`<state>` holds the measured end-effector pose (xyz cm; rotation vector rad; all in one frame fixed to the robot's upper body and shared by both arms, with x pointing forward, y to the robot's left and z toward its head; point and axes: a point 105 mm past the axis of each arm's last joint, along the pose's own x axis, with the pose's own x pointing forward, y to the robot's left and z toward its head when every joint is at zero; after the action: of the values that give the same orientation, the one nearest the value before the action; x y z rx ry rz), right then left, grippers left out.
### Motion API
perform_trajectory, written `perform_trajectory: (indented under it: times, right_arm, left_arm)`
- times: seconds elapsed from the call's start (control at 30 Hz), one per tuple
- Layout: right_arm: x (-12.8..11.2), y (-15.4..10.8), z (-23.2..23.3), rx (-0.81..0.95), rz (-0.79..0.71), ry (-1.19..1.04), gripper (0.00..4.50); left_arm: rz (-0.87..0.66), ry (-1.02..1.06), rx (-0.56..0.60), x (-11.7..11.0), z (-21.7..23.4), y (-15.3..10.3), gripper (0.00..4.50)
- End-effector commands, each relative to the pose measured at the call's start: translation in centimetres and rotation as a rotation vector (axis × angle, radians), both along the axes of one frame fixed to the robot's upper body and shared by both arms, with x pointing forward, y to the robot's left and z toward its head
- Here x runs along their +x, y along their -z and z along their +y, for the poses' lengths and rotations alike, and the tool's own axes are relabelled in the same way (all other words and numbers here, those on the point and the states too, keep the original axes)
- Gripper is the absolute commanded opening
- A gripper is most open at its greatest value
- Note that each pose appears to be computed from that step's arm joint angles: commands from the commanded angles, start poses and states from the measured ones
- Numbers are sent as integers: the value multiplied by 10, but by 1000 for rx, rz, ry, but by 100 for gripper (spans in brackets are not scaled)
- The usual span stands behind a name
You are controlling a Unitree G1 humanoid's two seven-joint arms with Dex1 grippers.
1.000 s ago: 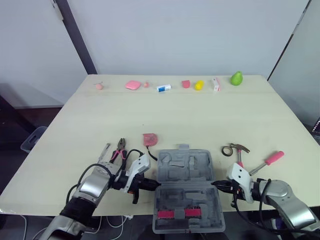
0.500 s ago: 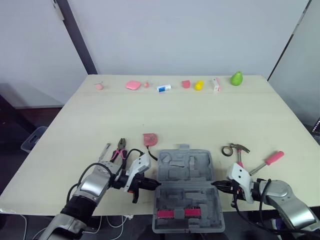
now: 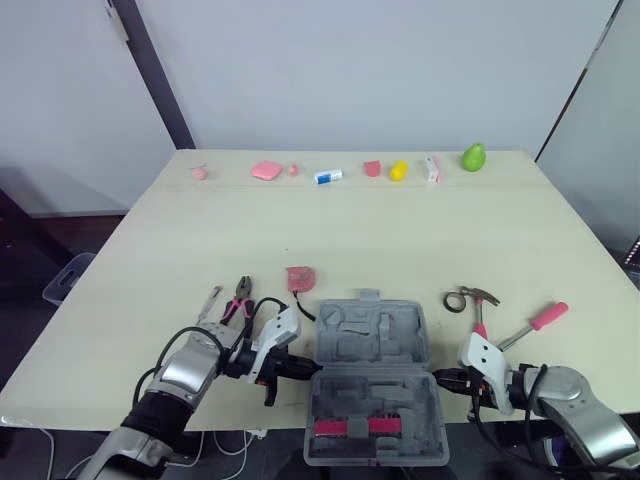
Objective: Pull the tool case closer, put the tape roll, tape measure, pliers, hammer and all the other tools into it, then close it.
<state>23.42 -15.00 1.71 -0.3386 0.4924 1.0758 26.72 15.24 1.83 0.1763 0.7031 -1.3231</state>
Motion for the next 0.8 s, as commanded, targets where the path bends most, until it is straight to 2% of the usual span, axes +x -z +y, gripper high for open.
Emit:
perform_trajectory:
  times: [0.03, 0.23, 0.4, 0.53, 0.6, 0.8]
  right_arm:
    - [4, -13, -10, 1, -55, 23, 0]
    - [6, -17, -24, -3, -82, 68, 0]
    - [11, -42, -28, 105, -194, 129, 0]
    - [3, -46, -35, 125, -220, 135, 0]
    - [3, -49, -46, 145, -250, 202, 0]
    - [-3, -55, -74, 250, -272, 382, 0]
  left_arm:
    - [10, -65, 66, 1, 14, 11, 9]
    - [0, -86, 66, 0, 19, 11, 9]
    - [-78, -105, -15, 2, 24, -8, 9]
    - [-100, -154, -125, -3, 29, -29, 9]
    - [-144, -167, -147, -8, 39, -40, 9]
    - [-367, -298, -99, -11, 76, -55, 9]
